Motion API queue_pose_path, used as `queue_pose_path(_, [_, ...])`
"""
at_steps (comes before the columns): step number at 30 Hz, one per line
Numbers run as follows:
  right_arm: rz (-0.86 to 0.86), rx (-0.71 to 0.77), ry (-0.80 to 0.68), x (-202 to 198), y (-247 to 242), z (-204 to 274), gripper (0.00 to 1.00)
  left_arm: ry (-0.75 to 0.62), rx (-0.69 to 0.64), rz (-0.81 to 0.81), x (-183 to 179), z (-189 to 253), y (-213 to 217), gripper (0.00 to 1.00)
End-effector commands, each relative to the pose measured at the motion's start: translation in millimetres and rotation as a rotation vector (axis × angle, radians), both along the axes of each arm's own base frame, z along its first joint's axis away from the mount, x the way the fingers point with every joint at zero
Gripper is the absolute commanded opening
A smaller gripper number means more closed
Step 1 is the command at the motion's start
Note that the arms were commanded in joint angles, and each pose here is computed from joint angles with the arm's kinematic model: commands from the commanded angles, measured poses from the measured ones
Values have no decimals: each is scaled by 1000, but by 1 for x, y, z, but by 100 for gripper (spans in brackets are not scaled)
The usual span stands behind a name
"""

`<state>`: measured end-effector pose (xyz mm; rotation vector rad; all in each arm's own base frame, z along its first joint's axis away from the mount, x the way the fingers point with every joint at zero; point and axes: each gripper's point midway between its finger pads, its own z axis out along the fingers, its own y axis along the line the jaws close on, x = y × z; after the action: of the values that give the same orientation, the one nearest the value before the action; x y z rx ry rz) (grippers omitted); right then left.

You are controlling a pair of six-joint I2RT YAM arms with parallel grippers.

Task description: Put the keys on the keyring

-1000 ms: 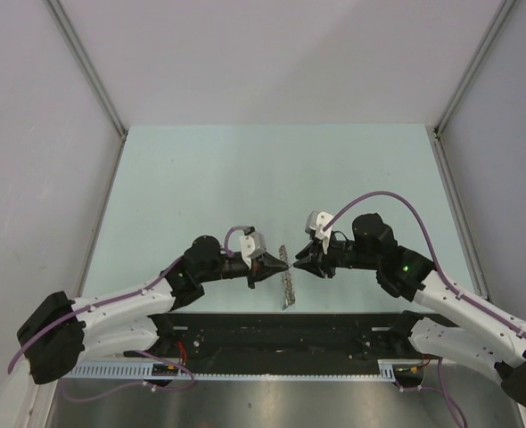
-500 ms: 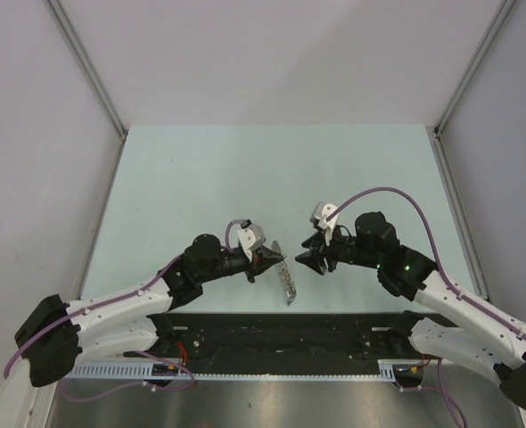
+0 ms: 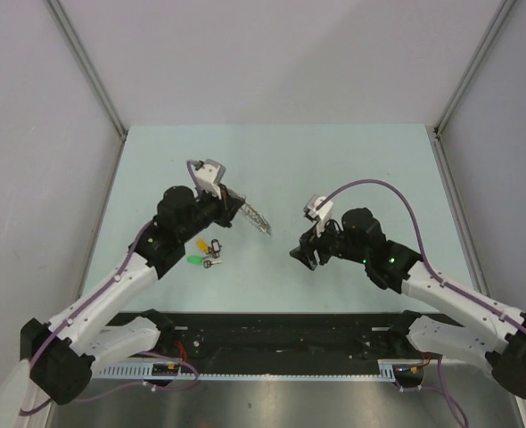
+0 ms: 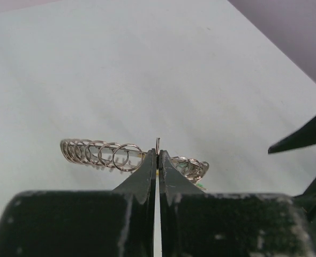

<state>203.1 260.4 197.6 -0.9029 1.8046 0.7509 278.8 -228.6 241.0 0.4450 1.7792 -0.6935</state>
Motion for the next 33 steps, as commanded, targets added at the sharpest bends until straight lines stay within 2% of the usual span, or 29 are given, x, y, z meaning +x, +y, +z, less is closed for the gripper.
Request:
queue_pose_path(1, [69, 44, -12, 2, 35, 5, 62, 3, -2, 116, 8, 41, 41, 0])
queue_pose_path(7, [136, 101, -41, 10, 83, -3, 58, -26, 56, 286, 15, 44, 106, 0])
queue_pose_path(8, [142, 80, -21, 14, 91, -19, 57, -34, 67, 305, 14, 43, 113, 0])
queue_pose_path(15, [171, 165, -20, 38, 146, -44, 54, -159, 184, 452, 1, 48, 157, 0])
queue_pose_path(17, [185, 197, -42, 46, 161, -42, 52, -174, 189, 491, -4, 46, 166, 0])
queue_pose_path(19, [188, 182, -23, 52, 171, -63, 50, -190, 190, 546, -6, 46, 176, 0])
queue_pose_path(20, [193, 209, -43, 57, 181, -56, 49, -188, 196, 559, -7, 43, 179, 0])
queue_pose_path(21, [199, 189, -19, 59, 186, -75, 48, -183, 203, 588, -7, 43, 185, 0])
queue_pose_path(23, [215, 214, -31, 64, 198, -71, 46, -194, 202, 620, -8, 46, 191, 0])
queue_pose_path(28, [250, 191, -16, 67, 220, -100, 45, -208, 207, 714, -12, 51, 209, 0])
queue_pose_path(33, [267, 167, -33, 71, 238, -114, 44, -214, 204, 722, -14, 52, 211, 0])
